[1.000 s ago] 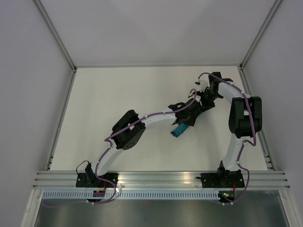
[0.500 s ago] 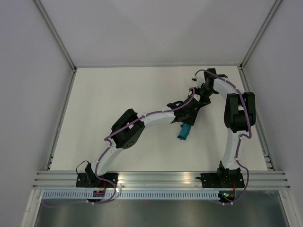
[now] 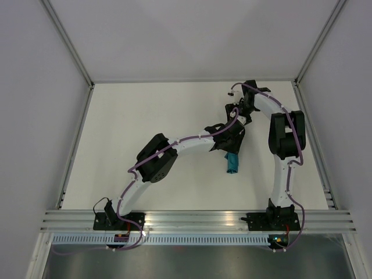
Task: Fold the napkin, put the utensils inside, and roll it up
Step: Roll the napkin with the utensil
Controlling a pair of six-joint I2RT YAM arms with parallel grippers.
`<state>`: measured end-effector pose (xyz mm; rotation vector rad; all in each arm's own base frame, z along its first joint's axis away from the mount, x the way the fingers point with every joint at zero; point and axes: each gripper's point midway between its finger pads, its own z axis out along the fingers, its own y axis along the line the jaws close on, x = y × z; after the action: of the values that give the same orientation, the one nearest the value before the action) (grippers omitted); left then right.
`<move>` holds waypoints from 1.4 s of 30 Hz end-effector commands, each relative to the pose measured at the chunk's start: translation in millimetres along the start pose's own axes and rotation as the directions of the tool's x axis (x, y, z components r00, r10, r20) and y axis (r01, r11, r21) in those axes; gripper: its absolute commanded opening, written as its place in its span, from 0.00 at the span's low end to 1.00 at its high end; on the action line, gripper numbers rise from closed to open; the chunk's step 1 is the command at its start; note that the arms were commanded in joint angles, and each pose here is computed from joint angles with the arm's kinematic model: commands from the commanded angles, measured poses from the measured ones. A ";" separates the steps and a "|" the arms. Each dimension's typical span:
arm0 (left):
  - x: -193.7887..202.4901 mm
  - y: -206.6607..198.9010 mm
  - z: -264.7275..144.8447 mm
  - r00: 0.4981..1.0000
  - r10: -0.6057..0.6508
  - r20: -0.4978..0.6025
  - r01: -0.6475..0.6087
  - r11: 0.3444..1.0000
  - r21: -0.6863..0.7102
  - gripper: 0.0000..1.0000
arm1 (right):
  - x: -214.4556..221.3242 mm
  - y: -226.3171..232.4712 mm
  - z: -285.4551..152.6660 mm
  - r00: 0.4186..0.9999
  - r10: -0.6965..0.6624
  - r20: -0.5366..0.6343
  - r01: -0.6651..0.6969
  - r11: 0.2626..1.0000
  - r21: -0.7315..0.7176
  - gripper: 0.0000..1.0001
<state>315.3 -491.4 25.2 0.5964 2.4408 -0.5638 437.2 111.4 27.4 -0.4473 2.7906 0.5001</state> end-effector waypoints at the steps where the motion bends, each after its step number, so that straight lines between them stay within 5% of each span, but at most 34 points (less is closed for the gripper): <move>1: 52.2 14.0 3.1 0.984 -0.019 -0.174 0.014 1.000 -0.028 0.51 | -16.9 2.1 -0.5 1.000 0.002 0.026 -0.004 0.999 0.054 0.69; 20: 15.6 11.8 -22.9 0.997 -0.033 -0.070 0.033 0.999 -0.003 0.54 | -44.8 12.6 -22.4 0.994 -0.059 0.095 0.051 0.995 0.084 0.70; 36: -52.4 -6.9 -73.0 0.996 -0.026 0.090 0.019 0.997 0.079 0.56 | -67.7 24.7 -61.1 0.980 -0.099 0.175 0.086 0.993 0.081 0.72; 42: -84.2 0.6 -121.2 0.981 -0.035 0.192 0.019 0.996 0.083 0.56 | -89.7 21.5 -109.3 0.953 -0.095 0.288 0.075 0.994 0.079 0.75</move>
<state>322.1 -465.1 94.0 0.5393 2.3888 -0.6251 478.3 127.5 86.5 -0.5117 2.6225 0.4395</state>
